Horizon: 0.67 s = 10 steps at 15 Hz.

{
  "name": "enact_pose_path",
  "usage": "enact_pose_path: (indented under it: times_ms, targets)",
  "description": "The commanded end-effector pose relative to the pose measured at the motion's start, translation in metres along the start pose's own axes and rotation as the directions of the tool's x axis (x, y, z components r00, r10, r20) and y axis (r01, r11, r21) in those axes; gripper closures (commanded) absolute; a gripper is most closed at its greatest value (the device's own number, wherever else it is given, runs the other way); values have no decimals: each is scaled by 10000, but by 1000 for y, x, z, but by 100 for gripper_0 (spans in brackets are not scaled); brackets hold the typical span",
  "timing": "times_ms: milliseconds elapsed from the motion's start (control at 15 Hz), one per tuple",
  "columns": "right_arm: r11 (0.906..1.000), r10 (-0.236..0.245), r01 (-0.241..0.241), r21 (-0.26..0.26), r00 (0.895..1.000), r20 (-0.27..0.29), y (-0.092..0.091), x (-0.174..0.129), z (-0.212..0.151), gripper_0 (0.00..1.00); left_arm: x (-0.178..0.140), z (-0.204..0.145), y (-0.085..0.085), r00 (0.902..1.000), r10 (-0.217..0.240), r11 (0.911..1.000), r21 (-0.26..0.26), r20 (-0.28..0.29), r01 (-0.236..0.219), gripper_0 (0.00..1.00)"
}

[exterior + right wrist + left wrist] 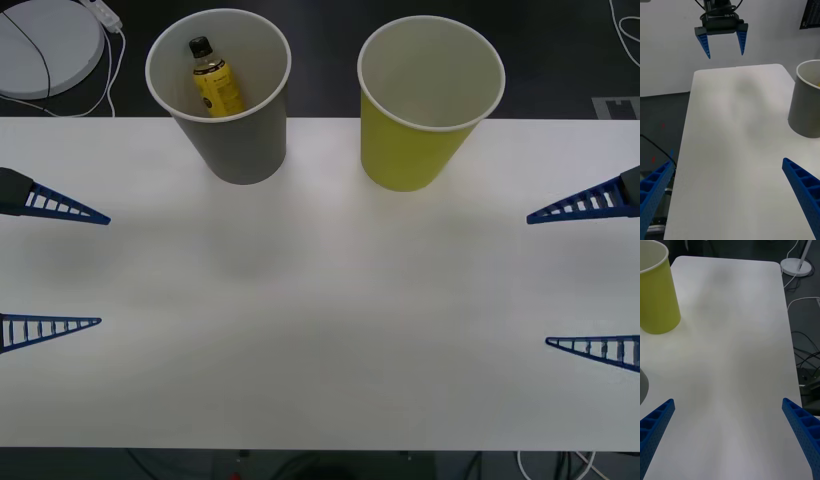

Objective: Put the can into the green bin and the plastic bottle into the gray bin

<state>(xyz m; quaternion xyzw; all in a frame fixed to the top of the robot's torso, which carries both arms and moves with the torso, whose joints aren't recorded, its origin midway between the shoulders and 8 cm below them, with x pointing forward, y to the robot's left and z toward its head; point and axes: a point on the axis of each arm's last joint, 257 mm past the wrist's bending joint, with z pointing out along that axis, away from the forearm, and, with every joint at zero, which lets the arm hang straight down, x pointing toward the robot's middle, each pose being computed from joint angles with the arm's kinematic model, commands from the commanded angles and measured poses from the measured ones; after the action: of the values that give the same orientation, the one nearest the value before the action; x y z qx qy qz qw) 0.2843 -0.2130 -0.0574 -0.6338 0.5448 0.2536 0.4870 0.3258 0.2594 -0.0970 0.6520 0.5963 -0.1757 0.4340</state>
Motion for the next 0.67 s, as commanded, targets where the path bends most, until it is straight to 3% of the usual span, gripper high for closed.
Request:
enact_pose_path:
  times_ms: [67, 667]
  targets:
    - [9999, 39, -40, -165, 9999, -103, -1, 6, -11, 0, 0, 0, 0, 10000, 1, 10000, 0, 0, -1, 0]
    - [9998, 133, -137, -129, 9994, -316, -3, 13, -14, 0, 0, 0, 0, 10000, 1, 10000, 0, 0, -1, 0]
